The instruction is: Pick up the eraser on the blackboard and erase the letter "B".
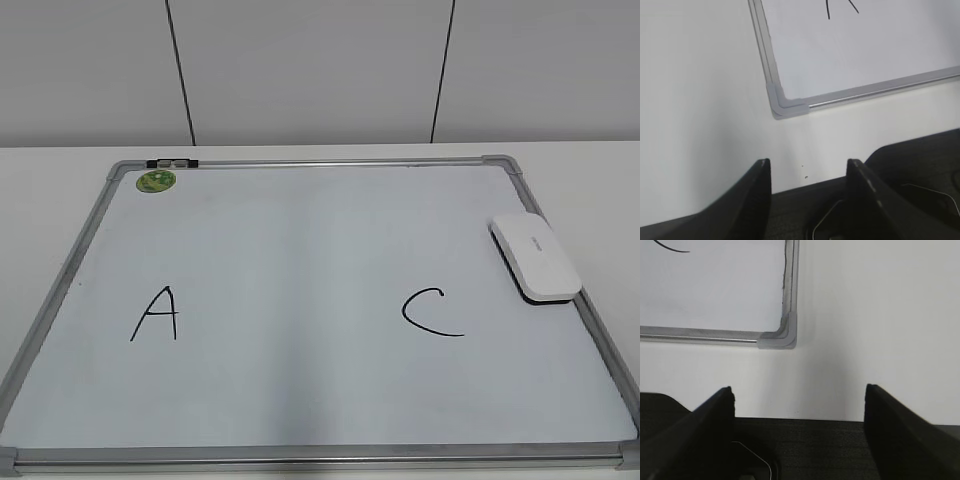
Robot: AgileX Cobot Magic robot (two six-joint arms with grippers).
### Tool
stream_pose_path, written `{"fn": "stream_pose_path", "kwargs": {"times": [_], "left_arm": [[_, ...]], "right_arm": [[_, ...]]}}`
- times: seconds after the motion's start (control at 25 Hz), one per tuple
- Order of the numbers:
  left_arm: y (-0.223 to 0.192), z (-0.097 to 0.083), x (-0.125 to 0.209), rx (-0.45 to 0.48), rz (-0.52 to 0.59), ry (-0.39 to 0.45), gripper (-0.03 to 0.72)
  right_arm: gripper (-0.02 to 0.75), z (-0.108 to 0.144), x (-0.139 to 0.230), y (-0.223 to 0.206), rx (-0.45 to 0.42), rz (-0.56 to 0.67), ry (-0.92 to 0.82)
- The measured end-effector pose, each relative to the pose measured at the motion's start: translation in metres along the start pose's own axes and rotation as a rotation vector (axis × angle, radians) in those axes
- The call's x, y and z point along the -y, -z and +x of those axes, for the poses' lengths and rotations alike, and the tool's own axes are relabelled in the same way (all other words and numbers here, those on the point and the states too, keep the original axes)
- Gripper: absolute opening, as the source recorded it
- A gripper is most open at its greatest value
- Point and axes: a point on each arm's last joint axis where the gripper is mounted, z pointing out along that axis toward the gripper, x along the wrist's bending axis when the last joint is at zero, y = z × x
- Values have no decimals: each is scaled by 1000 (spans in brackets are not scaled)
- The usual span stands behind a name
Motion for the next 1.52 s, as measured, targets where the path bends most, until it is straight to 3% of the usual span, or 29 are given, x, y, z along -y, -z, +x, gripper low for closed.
{"fn": "stream_pose_path", "kwargs": {"times": [0.56,1.08,1.52], "left_arm": [[-9,3,1,-28,-31,-6,367],[-7,3,2,-29,-43,-7,275],[22,0,27,-123,-298,44,244]], "right_arm": [[594,0,0,-3,2,-14,-5],[594,0,1,-1,5,-27,-9],[593,-1,19,19,64,-201,-68]]}}
